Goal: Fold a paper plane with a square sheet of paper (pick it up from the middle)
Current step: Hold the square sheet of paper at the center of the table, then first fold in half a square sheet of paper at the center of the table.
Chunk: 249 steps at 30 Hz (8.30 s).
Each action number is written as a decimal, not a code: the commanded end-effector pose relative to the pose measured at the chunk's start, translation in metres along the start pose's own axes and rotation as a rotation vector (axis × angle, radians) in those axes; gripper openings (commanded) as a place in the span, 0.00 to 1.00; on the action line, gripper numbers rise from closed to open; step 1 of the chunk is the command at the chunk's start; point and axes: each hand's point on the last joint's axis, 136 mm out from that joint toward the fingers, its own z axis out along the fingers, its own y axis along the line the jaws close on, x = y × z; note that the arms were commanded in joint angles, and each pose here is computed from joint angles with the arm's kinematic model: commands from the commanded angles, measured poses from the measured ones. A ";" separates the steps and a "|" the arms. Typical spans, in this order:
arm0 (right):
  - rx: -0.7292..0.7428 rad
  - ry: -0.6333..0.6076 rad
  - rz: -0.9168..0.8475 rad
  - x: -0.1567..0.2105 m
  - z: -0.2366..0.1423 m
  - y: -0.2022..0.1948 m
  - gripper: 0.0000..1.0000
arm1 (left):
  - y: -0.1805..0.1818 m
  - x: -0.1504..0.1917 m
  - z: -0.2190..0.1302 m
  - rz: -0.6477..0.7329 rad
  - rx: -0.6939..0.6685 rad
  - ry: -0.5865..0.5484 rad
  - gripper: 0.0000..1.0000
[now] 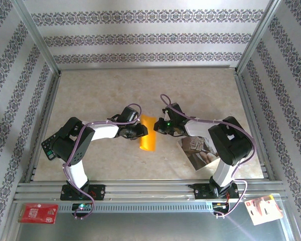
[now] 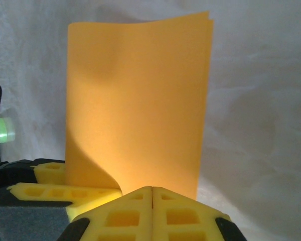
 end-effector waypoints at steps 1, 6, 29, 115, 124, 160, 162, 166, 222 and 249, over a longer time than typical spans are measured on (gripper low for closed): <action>-0.034 0.022 -0.004 0.001 0.008 0.012 0.03 | 0.101 0.058 0.025 -0.043 -0.347 0.148 0.28; -0.034 0.040 0.001 0.005 0.013 0.012 0.00 | 0.102 0.058 0.025 -0.045 -0.347 0.148 0.28; 0.069 0.093 0.055 0.024 0.027 -0.022 0.00 | 0.102 0.058 0.025 -0.041 -0.352 0.151 0.28; 0.285 0.109 0.105 0.055 0.030 -0.085 0.00 | -0.007 -0.013 -0.027 0.024 0.020 -0.011 0.25; 0.236 0.111 0.094 0.053 0.032 -0.074 0.00 | -0.009 0.003 -0.033 0.012 0.037 0.014 0.26; -0.100 0.043 -0.011 -0.007 -0.007 0.013 0.06 | 0.022 -0.058 0.003 0.035 -0.065 -0.019 0.19; -0.124 0.022 0.001 -0.015 -0.013 0.018 0.09 | 0.026 -0.057 0.003 0.038 -0.077 -0.019 0.20; -0.117 -0.013 0.009 -0.024 -0.016 0.020 0.13 | 0.030 -0.054 0.004 0.037 -0.087 -0.016 0.19; 0.222 0.125 0.053 0.035 0.025 -0.076 0.00 | 0.040 0.037 -0.026 0.009 -0.106 0.168 0.19; 0.240 0.133 0.052 0.040 0.022 -0.084 0.00 | 0.000 0.055 -0.050 -0.010 0.140 0.143 0.19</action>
